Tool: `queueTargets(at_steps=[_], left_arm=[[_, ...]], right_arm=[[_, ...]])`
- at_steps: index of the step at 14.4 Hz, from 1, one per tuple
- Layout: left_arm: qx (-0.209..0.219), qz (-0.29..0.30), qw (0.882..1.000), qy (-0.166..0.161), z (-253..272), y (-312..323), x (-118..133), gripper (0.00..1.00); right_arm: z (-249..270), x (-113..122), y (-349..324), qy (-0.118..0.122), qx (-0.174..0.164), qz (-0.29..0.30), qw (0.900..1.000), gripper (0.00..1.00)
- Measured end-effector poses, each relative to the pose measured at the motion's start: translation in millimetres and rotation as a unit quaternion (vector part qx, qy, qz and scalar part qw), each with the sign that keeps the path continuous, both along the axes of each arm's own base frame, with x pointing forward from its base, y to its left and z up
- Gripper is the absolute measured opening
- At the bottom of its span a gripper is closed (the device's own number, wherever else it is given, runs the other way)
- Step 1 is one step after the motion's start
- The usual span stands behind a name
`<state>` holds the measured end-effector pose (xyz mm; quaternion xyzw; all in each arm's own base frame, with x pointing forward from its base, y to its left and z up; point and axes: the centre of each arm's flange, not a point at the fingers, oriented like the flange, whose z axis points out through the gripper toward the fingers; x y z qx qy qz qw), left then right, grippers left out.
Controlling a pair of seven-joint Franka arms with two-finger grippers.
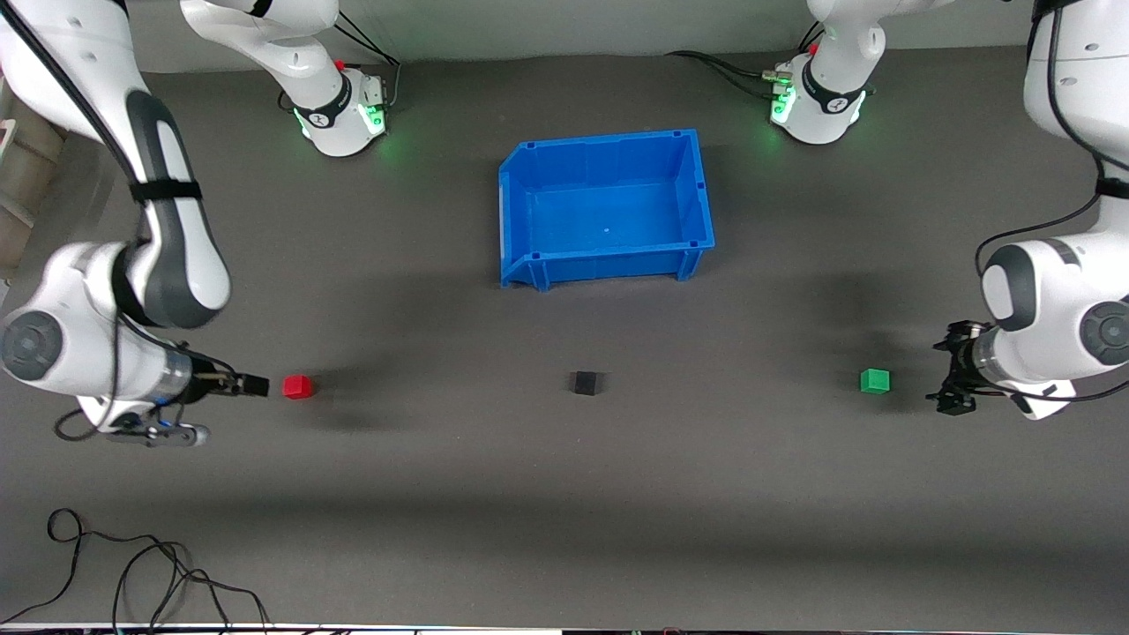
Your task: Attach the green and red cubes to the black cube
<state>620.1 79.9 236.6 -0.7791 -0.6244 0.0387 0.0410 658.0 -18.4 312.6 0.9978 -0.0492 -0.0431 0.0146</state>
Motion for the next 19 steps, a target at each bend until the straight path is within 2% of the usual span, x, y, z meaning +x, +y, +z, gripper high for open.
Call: queueTargets(at_steps=[4,7,10,11,13,16,19], left_arm=[[0.005,0.049,0.999,0.013,-24.9,-26.1,5.0,0.97],[0.007,0.076,0.997,0.016,-37.3,-42.9,9.9,0.96],[0.009,0.074,0.997,0.012,-51.3,-64.3,13.5,0.96],[0.009,0.072,0.997,0.012,-58.0,-66.6,13.0,0.93],[0.012,0.063,0.998,0.011,-66.6,-67.3,13.0,0.73],[0.015,0.058,0.998,0.008,-64.6,-63.4,14.8,0.72],[0.016,0.057,0.998,0.006,-62.6,-60.6,16.6,0.77]], right_arm=[[-67.2,7.1,2.0,0.0,-0.002,-0.003,1.0,1.0],[-88.7,7.4,12.7,0.0,0.012,-0.009,1.0,1.0],[-102.7,1.9,25.9,-0.007,0.012,0.0,1.0,1.0],[-108.4,-1.2,25.5,-0.012,0.011,-0.001,1.0,1.0],[-117.8,-6.5,21.8,-0.02,0.009,0.0,1.0,1.0],[-126.2,-13.3,17.4,-0.016,0.008,0.001,1.0,1.0],[-134.5,-21.0,16.7,-0.007,0.008,0.002,1.0,1.0]])
